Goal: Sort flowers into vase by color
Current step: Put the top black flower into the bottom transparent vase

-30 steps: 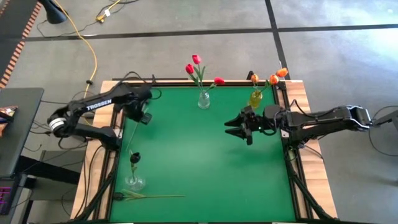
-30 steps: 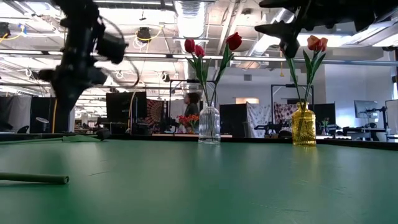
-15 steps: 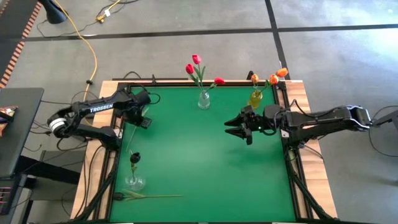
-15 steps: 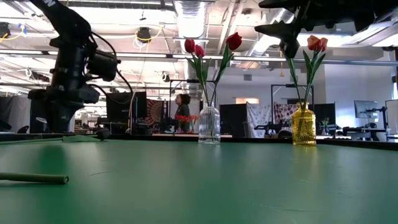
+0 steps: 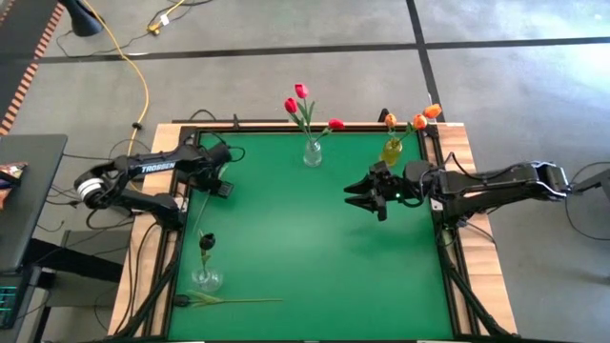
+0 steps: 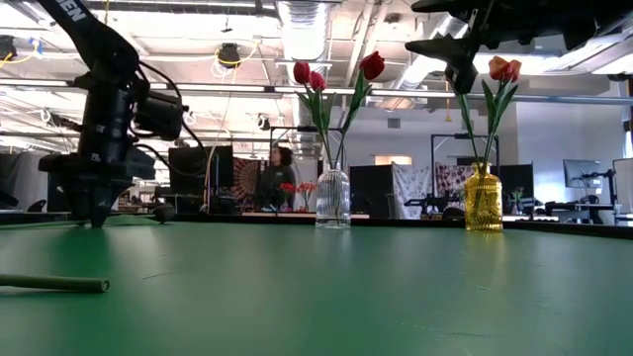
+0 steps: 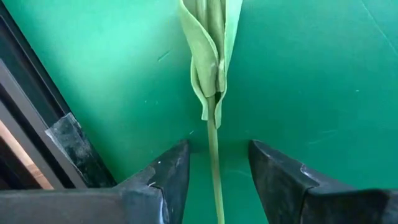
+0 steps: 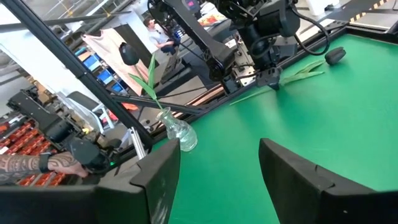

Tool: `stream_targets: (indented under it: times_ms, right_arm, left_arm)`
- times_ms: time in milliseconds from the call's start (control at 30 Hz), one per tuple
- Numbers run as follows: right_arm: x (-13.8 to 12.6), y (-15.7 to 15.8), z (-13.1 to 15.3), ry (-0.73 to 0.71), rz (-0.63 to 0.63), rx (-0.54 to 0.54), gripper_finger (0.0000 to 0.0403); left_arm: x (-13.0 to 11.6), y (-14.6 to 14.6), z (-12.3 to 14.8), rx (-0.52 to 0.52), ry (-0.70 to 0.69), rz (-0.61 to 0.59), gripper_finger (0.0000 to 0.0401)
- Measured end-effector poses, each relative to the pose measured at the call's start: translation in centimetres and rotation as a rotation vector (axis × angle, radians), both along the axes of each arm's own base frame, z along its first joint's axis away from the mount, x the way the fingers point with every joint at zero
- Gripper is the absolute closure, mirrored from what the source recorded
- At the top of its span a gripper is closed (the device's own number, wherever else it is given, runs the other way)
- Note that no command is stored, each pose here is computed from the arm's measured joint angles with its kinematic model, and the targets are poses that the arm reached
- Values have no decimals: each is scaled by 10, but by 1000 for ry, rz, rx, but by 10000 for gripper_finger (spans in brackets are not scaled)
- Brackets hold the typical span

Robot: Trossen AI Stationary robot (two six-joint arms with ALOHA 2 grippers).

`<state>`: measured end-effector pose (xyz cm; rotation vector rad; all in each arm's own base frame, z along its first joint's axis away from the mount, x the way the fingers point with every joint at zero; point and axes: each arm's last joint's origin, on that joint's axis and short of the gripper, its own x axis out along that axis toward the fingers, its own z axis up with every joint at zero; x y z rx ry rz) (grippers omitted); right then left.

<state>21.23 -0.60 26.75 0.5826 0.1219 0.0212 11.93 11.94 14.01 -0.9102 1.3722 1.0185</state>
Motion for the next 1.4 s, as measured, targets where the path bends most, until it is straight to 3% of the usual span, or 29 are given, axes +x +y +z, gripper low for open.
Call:
stream_targets:
  times_ms: [200,467,767,933,1100,1300,1400]
  right_arm:
    - [0,0,0,-1,-1,8,158]
    - [0,1,0,-4,0,27,158]
    - [0,0,0,-3,0,29,158]
    - [0,-2,0,-3,-10,28,158]
    - [0,-3,0,-4,-32,26,158]
    - [0,-9,1,-9,-78,22,158]
    - [0,-10,3,-35,-85,21,158]
  left_arm:
    - [0,1,-2,-2,10,-9,263]
    - [0,1,-1,28,15,6,389]
    - [-6,-5,29,168,-147,36,399]
    - [-10,-10,75,337,-370,30,401]
    - [-15,-19,130,566,-712,-29,401]
    - [-27,-36,189,830,-1165,-159,401]
    - [-32,-44,209,908,-1335,-241,401]
